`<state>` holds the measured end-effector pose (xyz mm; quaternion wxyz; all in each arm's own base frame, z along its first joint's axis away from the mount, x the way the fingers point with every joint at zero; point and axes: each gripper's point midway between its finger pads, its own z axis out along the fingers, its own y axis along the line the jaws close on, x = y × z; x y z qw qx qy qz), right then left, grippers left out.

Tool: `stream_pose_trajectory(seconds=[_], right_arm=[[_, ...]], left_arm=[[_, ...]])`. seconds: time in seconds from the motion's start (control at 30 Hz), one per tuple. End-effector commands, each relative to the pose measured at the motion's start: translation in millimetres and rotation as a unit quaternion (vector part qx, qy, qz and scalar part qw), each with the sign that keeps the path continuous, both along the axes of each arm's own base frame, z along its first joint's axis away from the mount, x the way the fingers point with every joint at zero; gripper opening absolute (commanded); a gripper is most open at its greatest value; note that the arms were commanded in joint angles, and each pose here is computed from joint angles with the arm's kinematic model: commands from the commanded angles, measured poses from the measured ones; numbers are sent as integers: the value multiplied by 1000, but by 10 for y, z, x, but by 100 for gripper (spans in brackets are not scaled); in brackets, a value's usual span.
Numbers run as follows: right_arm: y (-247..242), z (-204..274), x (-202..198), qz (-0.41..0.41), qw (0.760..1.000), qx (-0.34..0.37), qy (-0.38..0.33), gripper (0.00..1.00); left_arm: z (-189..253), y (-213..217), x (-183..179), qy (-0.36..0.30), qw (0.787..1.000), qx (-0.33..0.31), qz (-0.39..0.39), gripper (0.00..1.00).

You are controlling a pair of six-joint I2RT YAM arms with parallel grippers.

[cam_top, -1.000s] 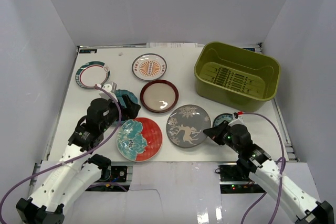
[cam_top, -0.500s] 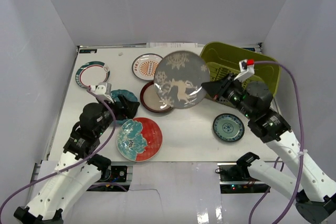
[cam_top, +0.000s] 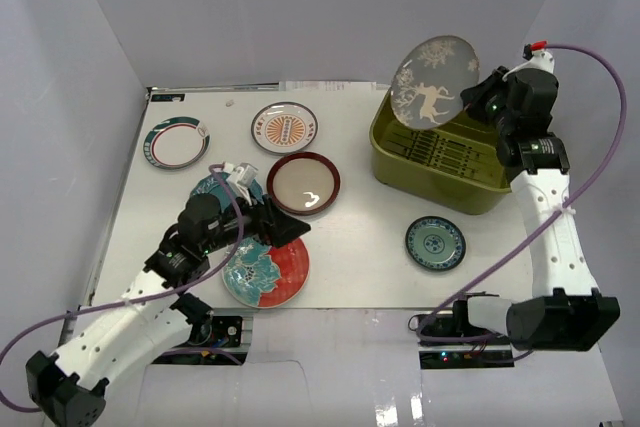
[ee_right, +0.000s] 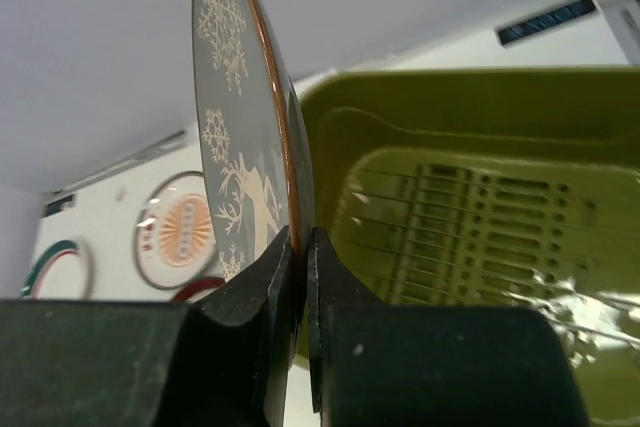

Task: Place the plates into the plastic bin on the countertop

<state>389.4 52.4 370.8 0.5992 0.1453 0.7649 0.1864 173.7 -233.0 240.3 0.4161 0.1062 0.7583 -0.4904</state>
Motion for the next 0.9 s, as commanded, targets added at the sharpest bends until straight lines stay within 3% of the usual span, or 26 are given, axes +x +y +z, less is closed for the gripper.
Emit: stream_pose_trajectory(seconds=[0.0, 0.3, 0.43, 0.7, 0.8, 0.87], right_arm=[[-187, 256, 115, 8, 999, 12, -43, 8], [-274, -825, 351, 30, 996, 41, 68, 8], [-205, -1252, 352, 49, 991, 53, 112, 8], [-310, -1995, 244, 13, 982, 50, 179, 8], [-430, -2231, 167, -17, 978, 30, 204, 12], [-467, -2382, 99, -27, 975, 22, 220, 20]], left_arm=[[50, -316, -334, 28, 991, -55, -120, 98], [-374, -728, -494, 128, 972, -75, -183, 98], [-701, -1012, -538, 180, 961, -52, -205, 98], [-1009, -1525, -531, 200, 957, 1, -210, 96], [-1174, -1672, -415, 201, 961, 29, -188, 95], [-1300, -1767, -328, 204, 962, 45, -174, 93]])
